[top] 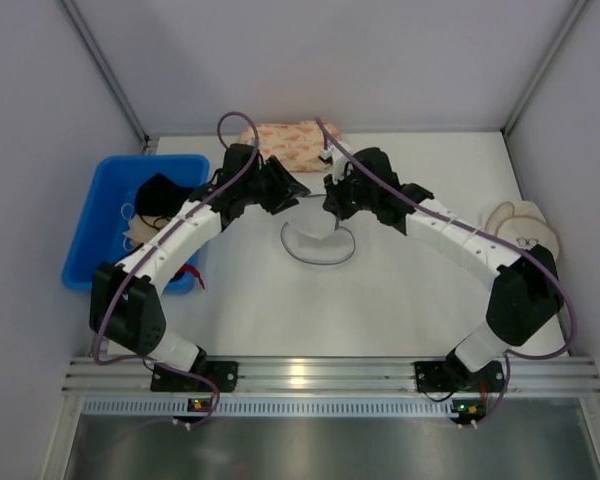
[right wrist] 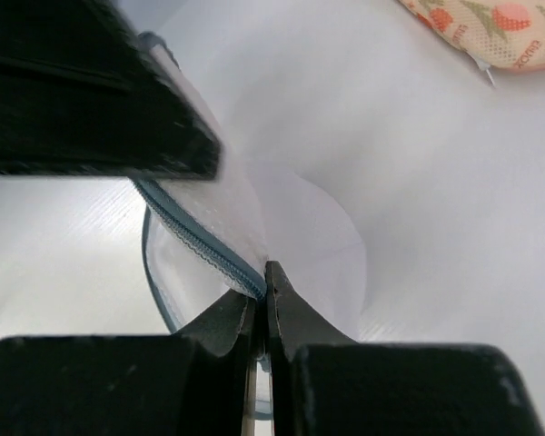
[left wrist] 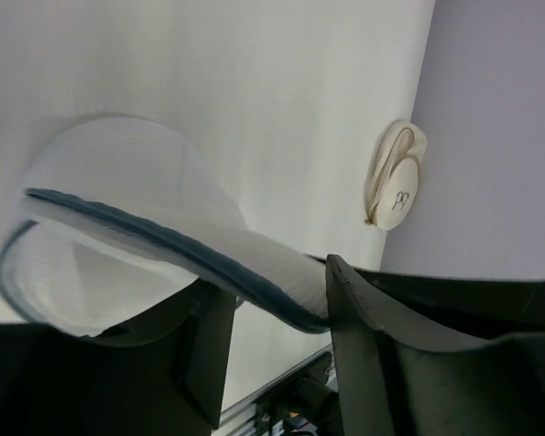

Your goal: Place the bra in the laundry bag and zip it closed

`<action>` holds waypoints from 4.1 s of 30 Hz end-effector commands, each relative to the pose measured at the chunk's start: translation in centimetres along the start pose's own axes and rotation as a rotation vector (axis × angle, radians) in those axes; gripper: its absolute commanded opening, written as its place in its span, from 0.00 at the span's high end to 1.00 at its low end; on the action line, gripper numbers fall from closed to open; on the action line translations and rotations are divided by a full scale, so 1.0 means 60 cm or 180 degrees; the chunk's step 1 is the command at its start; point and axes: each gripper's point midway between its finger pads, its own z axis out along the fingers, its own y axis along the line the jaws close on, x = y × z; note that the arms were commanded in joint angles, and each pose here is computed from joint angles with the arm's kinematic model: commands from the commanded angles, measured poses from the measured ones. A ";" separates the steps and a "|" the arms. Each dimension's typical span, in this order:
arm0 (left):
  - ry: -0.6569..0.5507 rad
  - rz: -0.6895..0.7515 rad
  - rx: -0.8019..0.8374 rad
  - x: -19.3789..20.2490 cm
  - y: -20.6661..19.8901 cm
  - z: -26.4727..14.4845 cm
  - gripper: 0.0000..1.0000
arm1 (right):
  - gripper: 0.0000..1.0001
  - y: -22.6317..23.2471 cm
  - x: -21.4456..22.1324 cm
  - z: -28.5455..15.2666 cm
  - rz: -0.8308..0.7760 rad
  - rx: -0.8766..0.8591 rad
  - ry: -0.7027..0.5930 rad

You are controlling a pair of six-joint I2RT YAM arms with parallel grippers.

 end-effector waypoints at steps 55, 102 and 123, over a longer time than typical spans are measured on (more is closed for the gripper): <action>0.0702 0.1414 -0.0257 -0.006 0.173 0.177 1.00 | 0.75 -0.371 0.191 -0.043 0.3970 0.0180 -0.1254; -0.0874 0.1774 -0.1977 -0.531 0.456 -0.286 0.19 | 0.01 -0.337 0.112 -0.202 0.0623 0.0697 0.0232; -0.0613 0.1700 -0.1814 -0.579 0.600 -0.117 0.32 | 0.01 -0.289 0.150 -0.190 0.0897 0.0398 0.0248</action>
